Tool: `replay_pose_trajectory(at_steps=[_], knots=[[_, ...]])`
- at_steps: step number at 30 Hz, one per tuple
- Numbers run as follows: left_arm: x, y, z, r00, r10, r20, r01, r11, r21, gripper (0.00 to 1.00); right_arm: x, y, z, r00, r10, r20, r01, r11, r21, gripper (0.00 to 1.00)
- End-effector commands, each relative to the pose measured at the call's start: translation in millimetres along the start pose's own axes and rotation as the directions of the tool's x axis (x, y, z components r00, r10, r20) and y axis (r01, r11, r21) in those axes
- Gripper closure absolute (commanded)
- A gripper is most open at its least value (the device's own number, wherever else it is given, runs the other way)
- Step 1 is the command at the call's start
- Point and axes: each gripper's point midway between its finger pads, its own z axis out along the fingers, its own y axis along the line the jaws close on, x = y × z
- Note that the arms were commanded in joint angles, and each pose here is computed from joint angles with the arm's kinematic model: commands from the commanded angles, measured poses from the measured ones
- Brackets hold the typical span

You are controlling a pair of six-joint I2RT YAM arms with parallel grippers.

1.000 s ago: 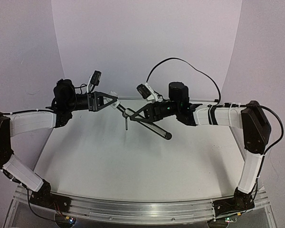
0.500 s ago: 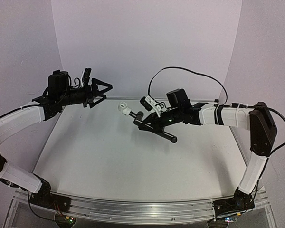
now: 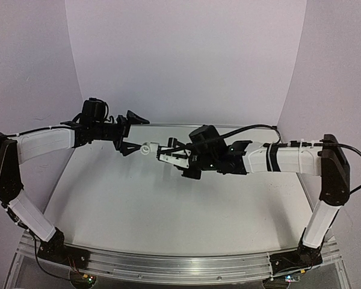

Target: Install the water faucets

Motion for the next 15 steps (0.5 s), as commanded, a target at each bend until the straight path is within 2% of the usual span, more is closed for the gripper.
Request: replay_pose_trajectory(at_steps=[1,5,8,11,15], knots=[[-0.2,-9.8,-4.9,0.997,-0.066,0.028,0.064,0.996,0.056,0.00,-38.9,-50.3,-16.0,0.995,-0.085,0.060,0.068,0.968,0.240,1.00],[-5.7,6.9,-8.0,0.989,-0.117,0.088,0.117,0.993,0.003,0.00,-46.4,-51.4,-14.6,0.994,-0.073,0.079,0.051,0.968,0.246,1.00],[-4.5,6.1,-5.3,0.992,-0.101,0.081,0.101,0.995,0.004,0.04,-50.1,-56.0,-12.7,0.995,-0.047,0.088,0.023,0.966,0.257,1.00],[1.6,-4.3,0.0,0.997,-0.045,0.055,0.041,0.997,0.062,0.08,-53.7,-57.7,-10.1,0.995,-0.037,0.095,0.011,0.966,0.259,1.00],[14.1,-27.2,-0.9,0.997,0.075,0.020,-0.077,0.976,0.203,0.09,-57.2,-59.8,-5.3,0.995,-0.007,0.102,-0.020,0.967,0.253,1.00]])
